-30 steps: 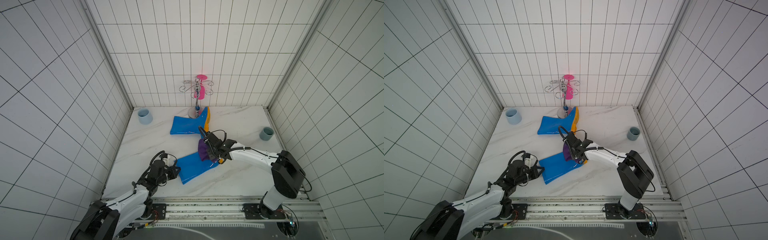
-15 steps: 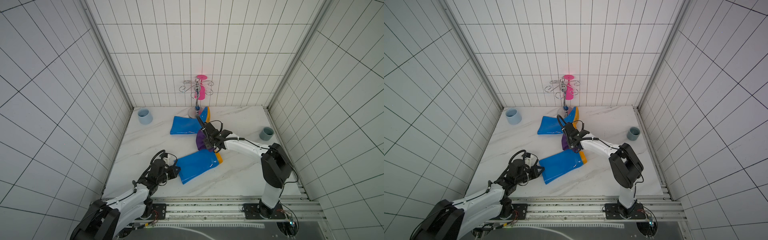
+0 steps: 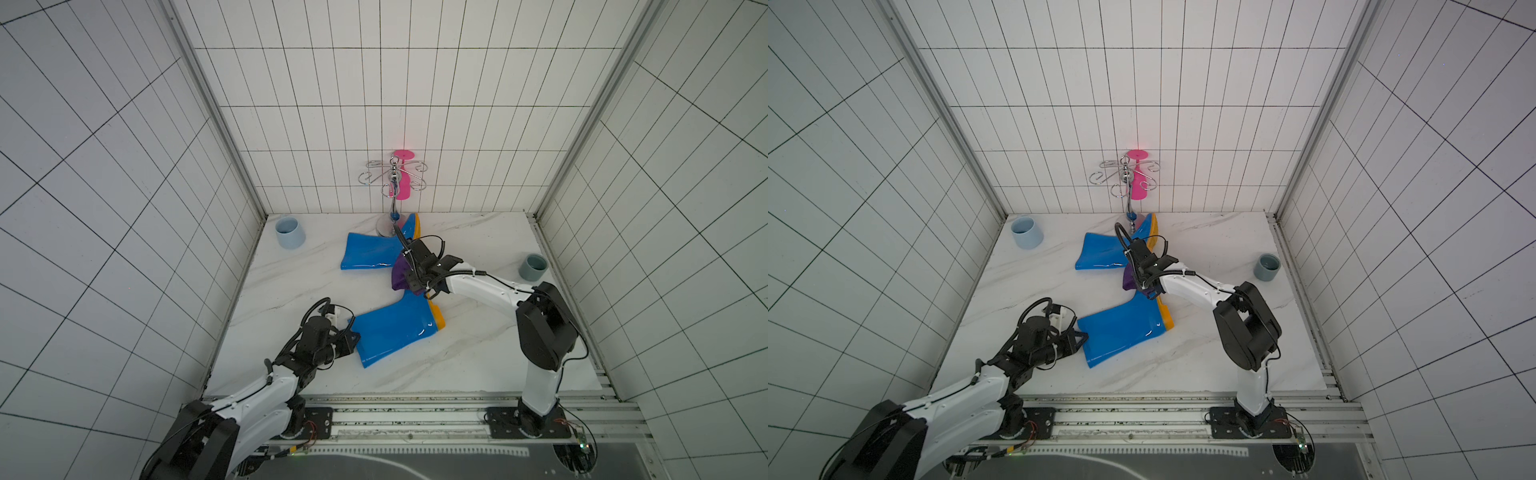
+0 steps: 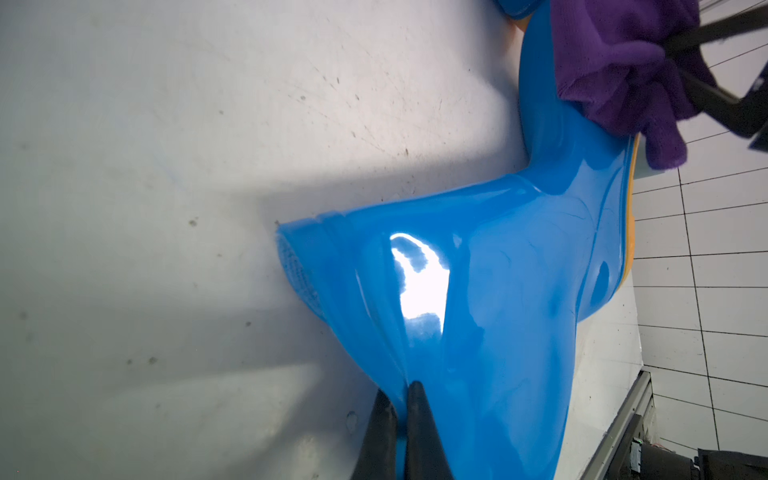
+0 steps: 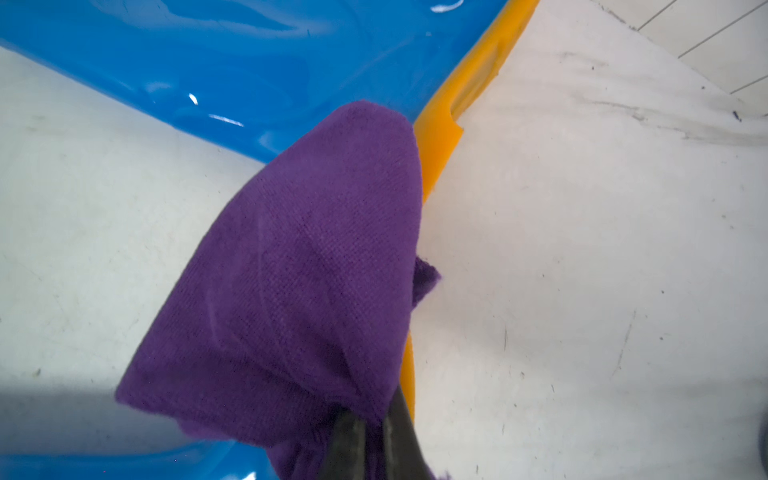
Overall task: Wipe the rubber boots with a cloth
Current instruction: Wipe the dirt off the rubber boot.
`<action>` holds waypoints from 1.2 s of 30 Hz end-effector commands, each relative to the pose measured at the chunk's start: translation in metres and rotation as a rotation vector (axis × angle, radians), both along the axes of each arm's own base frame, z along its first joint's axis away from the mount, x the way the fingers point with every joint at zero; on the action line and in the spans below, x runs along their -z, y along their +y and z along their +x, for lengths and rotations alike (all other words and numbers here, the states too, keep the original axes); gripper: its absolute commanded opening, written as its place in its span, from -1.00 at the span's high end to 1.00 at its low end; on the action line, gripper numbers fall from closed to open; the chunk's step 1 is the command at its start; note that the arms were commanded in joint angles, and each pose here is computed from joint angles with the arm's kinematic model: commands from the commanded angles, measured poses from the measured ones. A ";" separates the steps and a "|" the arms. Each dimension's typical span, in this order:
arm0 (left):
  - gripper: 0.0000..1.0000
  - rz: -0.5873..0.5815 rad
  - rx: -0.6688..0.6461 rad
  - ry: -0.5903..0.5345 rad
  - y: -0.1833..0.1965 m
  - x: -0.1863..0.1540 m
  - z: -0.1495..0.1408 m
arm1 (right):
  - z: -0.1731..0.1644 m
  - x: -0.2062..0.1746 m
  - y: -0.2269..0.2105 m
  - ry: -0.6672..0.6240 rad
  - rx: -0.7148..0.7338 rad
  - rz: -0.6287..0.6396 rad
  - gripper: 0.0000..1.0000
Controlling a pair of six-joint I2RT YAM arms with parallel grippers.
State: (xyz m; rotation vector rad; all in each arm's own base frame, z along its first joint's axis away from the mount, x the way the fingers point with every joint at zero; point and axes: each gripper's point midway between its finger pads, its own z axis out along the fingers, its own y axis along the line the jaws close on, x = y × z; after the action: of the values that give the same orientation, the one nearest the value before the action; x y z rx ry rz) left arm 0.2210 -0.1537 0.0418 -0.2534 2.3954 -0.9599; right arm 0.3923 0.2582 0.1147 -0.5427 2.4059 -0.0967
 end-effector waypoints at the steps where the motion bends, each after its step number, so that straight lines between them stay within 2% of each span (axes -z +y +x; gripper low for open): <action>1: 1.00 0.076 -0.027 0.076 0.015 0.011 -0.006 | -0.025 0.022 -0.047 0.062 0.080 -0.073 1.00; 6: 1.00 0.085 -0.047 0.111 0.023 0.008 0.000 | -0.064 0.041 -0.051 0.120 0.069 -0.063 1.00; 17: 1.00 0.082 -0.023 0.123 0.019 0.012 0.008 | -0.154 0.055 -0.021 0.193 0.007 -0.037 1.00; 27: 1.00 0.075 -0.028 0.113 0.019 0.011 0.011 | -0.228 0.046 -0.023 0.274 -0.027 0.003 1.00; 30: 1.00 0.064 -0.010 0.112 0.015 0.011 0.010 | -0.223 0.036 -0.024 0.232 -0.027 -0.003 1.00; 36: 1.00 0.056 0.005 0.112 0.013 0.011 0.010 | -0.171 0.001 -0.022 0.131 -0.007 0.003 1.00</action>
State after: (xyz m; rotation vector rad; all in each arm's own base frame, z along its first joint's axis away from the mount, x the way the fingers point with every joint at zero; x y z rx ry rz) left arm 0.2262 -0.1422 0.0294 -0.2989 2.5343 -0.9187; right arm 0.1969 0.2376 0.0882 -0.6000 2.5901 -0.0062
